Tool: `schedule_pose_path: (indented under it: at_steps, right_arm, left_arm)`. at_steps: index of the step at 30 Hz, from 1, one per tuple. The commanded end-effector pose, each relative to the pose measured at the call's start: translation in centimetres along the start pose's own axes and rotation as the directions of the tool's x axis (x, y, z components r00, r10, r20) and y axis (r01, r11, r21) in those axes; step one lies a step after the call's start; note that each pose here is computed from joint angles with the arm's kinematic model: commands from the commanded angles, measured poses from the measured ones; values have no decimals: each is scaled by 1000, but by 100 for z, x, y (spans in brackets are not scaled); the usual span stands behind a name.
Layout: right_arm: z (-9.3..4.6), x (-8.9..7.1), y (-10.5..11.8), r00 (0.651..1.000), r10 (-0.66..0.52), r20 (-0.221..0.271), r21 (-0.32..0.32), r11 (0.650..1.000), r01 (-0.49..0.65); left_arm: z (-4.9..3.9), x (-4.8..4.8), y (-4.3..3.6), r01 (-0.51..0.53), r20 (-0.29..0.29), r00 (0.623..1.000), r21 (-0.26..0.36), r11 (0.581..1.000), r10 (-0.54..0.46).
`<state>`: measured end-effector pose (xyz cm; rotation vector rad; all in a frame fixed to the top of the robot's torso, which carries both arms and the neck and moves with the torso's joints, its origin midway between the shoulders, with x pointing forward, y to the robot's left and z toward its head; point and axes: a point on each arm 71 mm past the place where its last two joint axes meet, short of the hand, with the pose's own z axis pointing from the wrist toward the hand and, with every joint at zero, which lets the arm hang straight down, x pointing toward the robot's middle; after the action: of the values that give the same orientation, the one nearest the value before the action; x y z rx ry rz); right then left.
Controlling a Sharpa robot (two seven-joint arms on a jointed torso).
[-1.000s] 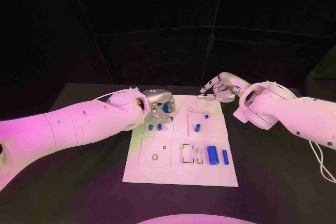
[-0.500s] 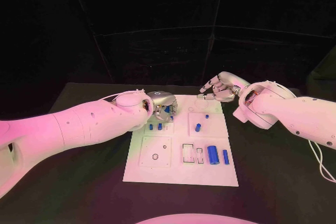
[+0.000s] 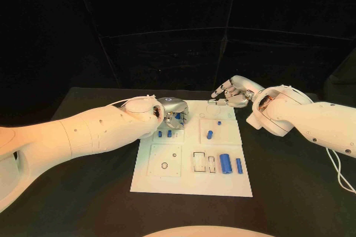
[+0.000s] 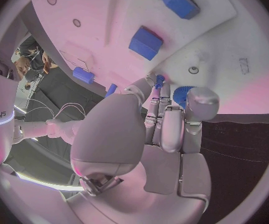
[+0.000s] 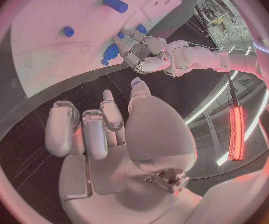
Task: Assemble the parts on the task board
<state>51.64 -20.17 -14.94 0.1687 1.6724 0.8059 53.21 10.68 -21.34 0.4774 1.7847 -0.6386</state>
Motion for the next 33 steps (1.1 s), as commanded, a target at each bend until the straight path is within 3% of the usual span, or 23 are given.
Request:
schedule_pose_path:
  at_steps: [1,11,23,33]
  right_arm:
    - [4,-11,15,1000,2,8,-9,1000,-2]
    - [12,-6,21,1000,3,6,-11,1000,-2]
    - [14,-4,27,1000,3,8,-14,1000,-3]
    - [12,-9,20,1000,4,11,-14,1000,-3]
  left_arm:
    - [-3,53,24,-26,-41,999,-28,999,24]
    - [-8,68,15,-32,-54,998,-34,999,30]
    - [-70,-8,16,-29,68,997,13,1000,28]
    - [-186,-64,33,-7,116,993,34,999,3]
